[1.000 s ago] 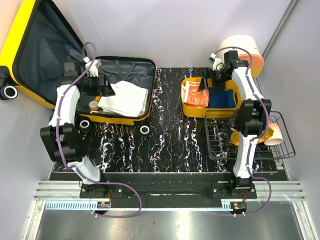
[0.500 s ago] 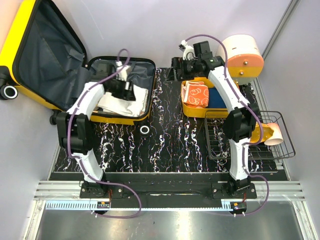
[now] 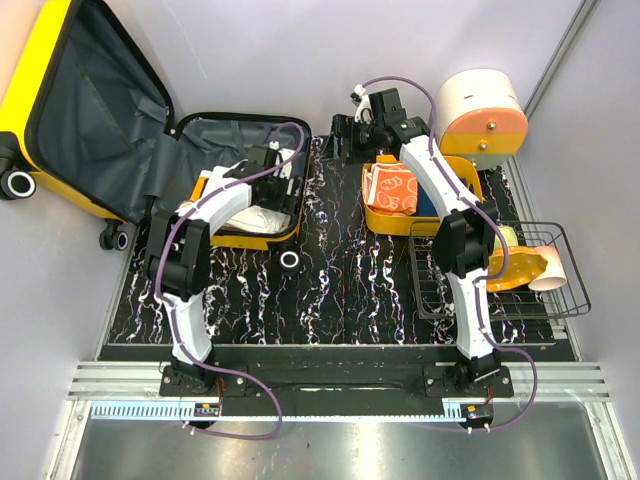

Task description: Open, take out, and arrange the luggage

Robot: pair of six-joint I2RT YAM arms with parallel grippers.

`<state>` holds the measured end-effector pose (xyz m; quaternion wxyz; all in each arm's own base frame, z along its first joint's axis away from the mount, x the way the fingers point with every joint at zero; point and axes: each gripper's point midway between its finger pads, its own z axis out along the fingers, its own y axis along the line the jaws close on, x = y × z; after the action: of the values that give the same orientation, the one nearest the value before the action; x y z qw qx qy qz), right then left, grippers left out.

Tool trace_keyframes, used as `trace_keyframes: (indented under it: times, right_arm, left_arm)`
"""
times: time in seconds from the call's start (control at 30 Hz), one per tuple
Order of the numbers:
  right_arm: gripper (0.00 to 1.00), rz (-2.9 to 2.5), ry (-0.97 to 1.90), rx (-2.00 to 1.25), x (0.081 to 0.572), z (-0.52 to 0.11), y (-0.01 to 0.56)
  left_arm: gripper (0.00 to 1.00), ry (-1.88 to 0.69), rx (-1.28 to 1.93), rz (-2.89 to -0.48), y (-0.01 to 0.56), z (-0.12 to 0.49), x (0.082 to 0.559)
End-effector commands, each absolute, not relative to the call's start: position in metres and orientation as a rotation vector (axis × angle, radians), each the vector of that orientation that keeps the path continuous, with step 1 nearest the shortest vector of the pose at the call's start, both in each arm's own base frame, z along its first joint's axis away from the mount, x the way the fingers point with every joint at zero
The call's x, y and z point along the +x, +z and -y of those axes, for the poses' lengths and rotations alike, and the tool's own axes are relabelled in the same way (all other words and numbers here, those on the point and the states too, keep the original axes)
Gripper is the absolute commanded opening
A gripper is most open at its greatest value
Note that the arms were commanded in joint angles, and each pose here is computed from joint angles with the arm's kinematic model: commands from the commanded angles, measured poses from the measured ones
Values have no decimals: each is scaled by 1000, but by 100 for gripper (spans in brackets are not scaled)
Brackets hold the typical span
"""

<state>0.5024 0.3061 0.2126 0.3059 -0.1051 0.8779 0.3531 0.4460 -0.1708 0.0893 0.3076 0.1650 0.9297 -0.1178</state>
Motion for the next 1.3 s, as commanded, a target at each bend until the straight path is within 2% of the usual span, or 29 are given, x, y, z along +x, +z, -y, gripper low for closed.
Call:
trace_keyframes:
  times: [0.0,0.07,0.1,0.2,0.23,0.27,0.3,0.53,0.7,0.87,1.27]
  right_arm:
    - [96,-2213,899,-261,515,-306,248]
    - [96,-2216,901,-260,515,-307,247]
    - [96,-2225,903,-257,515,-307,243]
    - [95,-2212,937,-271,513,-311,245]
    - [94,-2206,964,-282,511,-314,246]
    - [94,-2186,993,-282,512,-318,250]
    - [94,-2184,1014,-287,510,-321,249]
    - [96,-2145,1213,-340,491,-369,255]
    - [100,-2149,1264,-396,475,-403,244]
    - [100,-2188,1268,-437,465,-430,216]
    - [100,-2168,1217,-454,474,-470,176]
  left_arm:
    - [69,-91,331,-2512,47,146,457]
    - [58,-114,314,-2546,43,144,456]
    - [45,-118,320,-2540,44,145,456]
    - [22,-200,319,-2518,62,148,455]
    - [9,-259,308,-2511,69,147,455]
    - [2,-299,293,-2485,83,147,455]
    - [0,-334,287,-2480,90,147,454]
    - [0,-677,245,-2334,153,129,450]
    - [0,-730,220,-2277,170,112,453]
    - [0,-825,169,-2248,176,98,456]
    - [0,-867,171,-2226,179,89,452]
